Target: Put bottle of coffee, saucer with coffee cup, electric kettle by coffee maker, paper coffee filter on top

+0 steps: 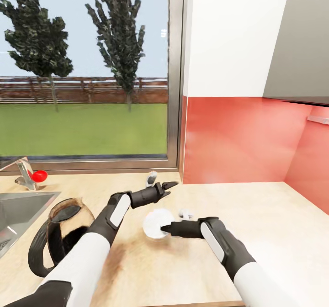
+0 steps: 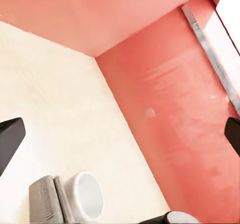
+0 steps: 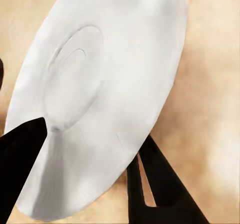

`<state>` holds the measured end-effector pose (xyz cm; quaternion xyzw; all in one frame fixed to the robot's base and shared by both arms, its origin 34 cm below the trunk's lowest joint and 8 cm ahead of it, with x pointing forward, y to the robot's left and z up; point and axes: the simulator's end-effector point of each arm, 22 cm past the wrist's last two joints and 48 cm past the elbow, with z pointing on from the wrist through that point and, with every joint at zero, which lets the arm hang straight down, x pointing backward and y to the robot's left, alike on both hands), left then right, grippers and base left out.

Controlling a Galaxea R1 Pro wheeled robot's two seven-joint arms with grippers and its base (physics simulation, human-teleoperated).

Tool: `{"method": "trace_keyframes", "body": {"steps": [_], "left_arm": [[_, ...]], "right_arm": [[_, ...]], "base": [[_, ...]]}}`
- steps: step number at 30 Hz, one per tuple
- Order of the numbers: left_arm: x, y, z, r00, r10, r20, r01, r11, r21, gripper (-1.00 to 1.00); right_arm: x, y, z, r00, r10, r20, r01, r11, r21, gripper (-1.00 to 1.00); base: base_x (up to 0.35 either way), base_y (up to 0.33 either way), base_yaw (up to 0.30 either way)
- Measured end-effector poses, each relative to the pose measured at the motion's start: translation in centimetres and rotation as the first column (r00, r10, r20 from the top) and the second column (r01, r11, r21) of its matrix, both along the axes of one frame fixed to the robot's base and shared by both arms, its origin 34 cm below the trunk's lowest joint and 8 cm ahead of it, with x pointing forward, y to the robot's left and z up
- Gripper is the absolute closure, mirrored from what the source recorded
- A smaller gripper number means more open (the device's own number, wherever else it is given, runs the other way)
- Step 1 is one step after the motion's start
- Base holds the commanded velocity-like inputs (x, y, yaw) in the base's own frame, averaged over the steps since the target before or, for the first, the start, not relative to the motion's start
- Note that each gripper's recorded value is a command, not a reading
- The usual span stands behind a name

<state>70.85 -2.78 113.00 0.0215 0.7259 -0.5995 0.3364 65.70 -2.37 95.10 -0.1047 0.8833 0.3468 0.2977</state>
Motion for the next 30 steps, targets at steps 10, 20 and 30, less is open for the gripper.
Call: {"method": "trace_keyframes", "body": {"steps": [10, 20, 30], "left_arm": [[-2.3, -2.9, 4.2, 0.990, -0.121, 0.076, 0.124, 0.991, -0.043, -1.00], [-2.4, -2.8, 5.6, 0.987, -0.120, 0.109, 0.127, 0.990, -0.060, -1.00], [-2.4, -2.8, 6.0, 0.986, -0.120, 0.120, 0.128, 0.990, -0.062, -1.00]], "right_arm": [[1.3, 1.2, 4.3, 0.994, 0.011, 0.109, -0.013, 1.000, 0.025, 1.00], [2.4, -1.8, 4.1, 0.993, -0.034, 0.113, 0.032, 0.999, 0.012, 1.00], [2.8, -3.7, 3.7, 0.992, -0.050, 0.113, 0.051, 0.999, -0.009, 1.00]], "base": [[0.000, 0.000, 0.000], [0.000, 0.000, 0.000], [-0.002, 0.000, 0.000]]}}
